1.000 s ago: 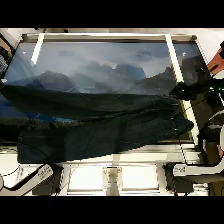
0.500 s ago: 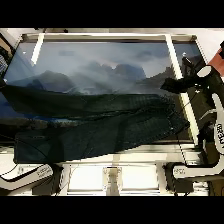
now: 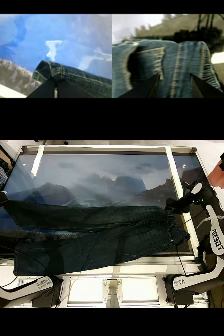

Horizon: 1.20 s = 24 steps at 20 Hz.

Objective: Fold the clothes and pants, and hang the long-sleeved shirts on hangers.

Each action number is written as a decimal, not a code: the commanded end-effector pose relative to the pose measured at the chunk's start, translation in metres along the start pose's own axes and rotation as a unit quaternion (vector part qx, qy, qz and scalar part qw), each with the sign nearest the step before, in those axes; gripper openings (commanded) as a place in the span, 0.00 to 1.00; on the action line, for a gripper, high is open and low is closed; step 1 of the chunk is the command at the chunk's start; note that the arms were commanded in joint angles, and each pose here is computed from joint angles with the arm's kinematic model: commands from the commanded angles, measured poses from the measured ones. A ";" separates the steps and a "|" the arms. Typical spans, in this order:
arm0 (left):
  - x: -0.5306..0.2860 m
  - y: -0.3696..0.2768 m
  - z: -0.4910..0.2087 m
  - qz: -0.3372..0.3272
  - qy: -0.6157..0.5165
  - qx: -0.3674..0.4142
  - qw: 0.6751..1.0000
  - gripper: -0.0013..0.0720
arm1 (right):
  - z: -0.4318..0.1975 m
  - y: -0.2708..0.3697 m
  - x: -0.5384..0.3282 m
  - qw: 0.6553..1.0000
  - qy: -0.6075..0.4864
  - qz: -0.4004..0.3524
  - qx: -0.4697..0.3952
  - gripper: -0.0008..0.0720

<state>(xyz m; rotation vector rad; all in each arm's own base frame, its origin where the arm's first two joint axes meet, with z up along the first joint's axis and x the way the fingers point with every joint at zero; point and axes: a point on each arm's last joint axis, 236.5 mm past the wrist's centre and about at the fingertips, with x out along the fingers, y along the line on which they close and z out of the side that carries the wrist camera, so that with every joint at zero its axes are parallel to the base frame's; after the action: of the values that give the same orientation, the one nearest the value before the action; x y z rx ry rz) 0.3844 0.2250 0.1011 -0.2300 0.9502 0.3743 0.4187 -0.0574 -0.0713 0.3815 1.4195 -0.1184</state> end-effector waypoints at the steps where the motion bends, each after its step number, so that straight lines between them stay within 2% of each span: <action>1: 0.001 0.000 -0.004 0.000 0.010 -0.001 1.000 0.05 | -0.005 -0.018 0.011 0.999 0.017 -0.035 0.010 0.62; 5: 0.003 -0.002 -0.010 -0.004 0.023 -0.001 1.000 0.05 | -0.006 0.039 0.025 0.997 0.025 0.076 0.000 0.61; 6: 0.003 -0.002 -0.012 -0.005 0.026 -0.001 1.000 0.05 | -0.003 0.053 0.024 0.995 0.019 0.100 -0.009 0.55; 10: 0.003 -0.003 -0.013 -0.006 0.029 -0.002 1.000 0.05 | -0.003 0.067 0.021 0.991 0.019 0.130 -0.013 0.48; 11: 0.003 -0.003 -0.013 -0.006 0.030 -0.002 1.000 0.05 | -0.004 0.068 0.021 0.991 0.019 0.133 -0.020 0.26; 12: 0.003 -0.003 -0.015 -0.006 0.034 -0.002 0.999 0.05 | -0.003 0.070 0.020 0.990 0.016 0.138 -0.028 0.08; 15: 0.002 0.005 -0.016 0.001 0.034 -0.061 0.998 0.05 | 0.027 0.065 -0.001 0.990 -0.028 0.138 -0.028 0.07; 17: 0.002 0.017 -0.014 0.011 0.027 -0.124 0.992 0.05 | 0.062 0.057 -0.034 0.987 -0.079 0.138 -0.022 0.07; 21: 0.007 0.026 -0.008 0.016 0.011 -0.193 0.981 0.05 | 0.126 0.027 -0.097 0.975 -0.193 0.110 0.005 0.07; 24: 0.008 0.015 0.020 -0.021 -0.040 -0.255 0.966 0.05 | 0.154 0.011 -0.119 0.963 -0.252 0.090 0.019 0.07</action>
<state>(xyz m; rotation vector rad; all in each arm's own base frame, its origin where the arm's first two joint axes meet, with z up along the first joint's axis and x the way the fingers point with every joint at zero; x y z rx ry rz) 0.3784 0.2424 0.0932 -0.5769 0.8805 0.5591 0.5276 -0.0818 0.0334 0.4952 1.0061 -0.0069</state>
